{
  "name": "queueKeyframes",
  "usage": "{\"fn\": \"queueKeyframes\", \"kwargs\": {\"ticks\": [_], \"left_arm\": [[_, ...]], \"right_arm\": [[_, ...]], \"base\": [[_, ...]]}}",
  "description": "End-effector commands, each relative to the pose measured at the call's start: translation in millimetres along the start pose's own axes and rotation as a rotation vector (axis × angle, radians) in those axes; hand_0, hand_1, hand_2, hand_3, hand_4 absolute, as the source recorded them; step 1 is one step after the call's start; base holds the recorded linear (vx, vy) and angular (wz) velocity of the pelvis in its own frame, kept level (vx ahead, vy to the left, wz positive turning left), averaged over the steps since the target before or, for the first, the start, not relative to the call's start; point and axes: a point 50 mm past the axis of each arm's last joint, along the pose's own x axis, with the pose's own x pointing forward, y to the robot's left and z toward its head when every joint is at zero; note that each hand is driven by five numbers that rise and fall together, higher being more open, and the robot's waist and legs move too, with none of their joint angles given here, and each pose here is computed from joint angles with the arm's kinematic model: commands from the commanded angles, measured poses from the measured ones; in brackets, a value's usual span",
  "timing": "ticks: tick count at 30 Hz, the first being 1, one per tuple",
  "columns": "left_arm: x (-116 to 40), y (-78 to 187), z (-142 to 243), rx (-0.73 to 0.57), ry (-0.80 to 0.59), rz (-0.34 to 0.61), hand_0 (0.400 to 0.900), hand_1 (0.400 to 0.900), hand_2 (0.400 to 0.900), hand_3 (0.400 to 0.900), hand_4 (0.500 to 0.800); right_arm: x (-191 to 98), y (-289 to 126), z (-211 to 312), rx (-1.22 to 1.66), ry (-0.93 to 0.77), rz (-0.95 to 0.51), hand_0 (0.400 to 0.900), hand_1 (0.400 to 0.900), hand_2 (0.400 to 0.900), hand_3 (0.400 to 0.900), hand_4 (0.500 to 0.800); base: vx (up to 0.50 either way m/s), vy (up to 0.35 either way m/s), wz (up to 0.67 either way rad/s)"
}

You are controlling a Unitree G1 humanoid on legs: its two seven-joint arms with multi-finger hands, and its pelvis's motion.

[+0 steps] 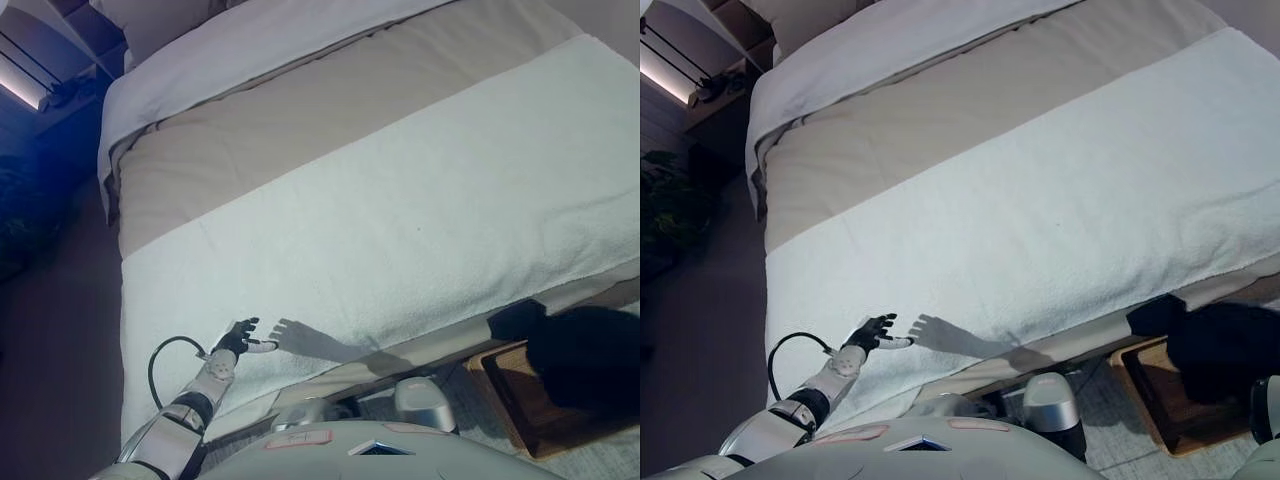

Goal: Put the clothes on the bed into the basket.

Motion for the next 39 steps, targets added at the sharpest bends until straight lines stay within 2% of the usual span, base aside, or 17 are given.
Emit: {"fn": "queueKeyframes", "kwargs": {"ticks": [1,5,8,12,16,21,24,39], "left_arm": [[3.1,24,4,0.007,-0.007,0.079,0.9,0.9,0.9,0.9,0.8],[3.1,31,2,-0.031,0.005,0.119,0.9,0.9,0.9,0.9,0.8],[3.7,37,3,-0.052,0.014,0.159,0.9,0.9,0.9,0.9,0.8],[2.2,37,-3,-0.065,0.027,0.188,0.9,0.9,0.9,0.9,0.8],[-1.1,30,-11,-0.065,0.033,0.189,0.9,0.9,0.9,0.9,0.8],[-5.0,11,-23,-0.032,0.063,0.133,0.9,0.9,0.9,0.9,0.8],[-6.0,1,-26,-0.01,0.078,0.093,0.9,0.9,0.9,0.9,0.8],[-6.1,-7,-28,-0.01,0.1,0.038,0.9,0.9,0.9,0.9,0.8]], "right_arm": [[0,0,-14,-0.05,0.044,-0.031,0.9,0.9,0.9,0.9,0.8],[-14,52,8,-0.083,-0.083,0.069,0.9,0.9,0.9,0.9,0.8],[-38,107,24,-0.09,-0.193,0.193,0.9,0.9,0.9,0.9,0.8],[-97,190,39,-0.052,-0.367,0.416,0.9,0.9,0.9,0.9,0.8],[-146,230,54,0.077,-0.491,0.599,0.9,0.9,0.9,0.9,0.8],[-179,261,38,0.119,-0.429,0.781,0.9,0.9,0.9,0.9,0.8],[-189,272,26,0.08,-0.396,0.836,0.9,0.9,0.9,0.9,0.8],[-194,280,5,0.004,-0.344,0.905,0.9,0.9,0.9,0.9,0.8]], "base": [[-0.024,0.009,-0.08],[-0.048,0.012,-0.16],[-0.066,-0.001,-0.08],[-0.031,0.057,0.02],[-0.065,0.089,0.04],[-0.061,0.102,0.13],[-0.054,0.107,0.09],[-0.011,0.052,-0.09]]}}
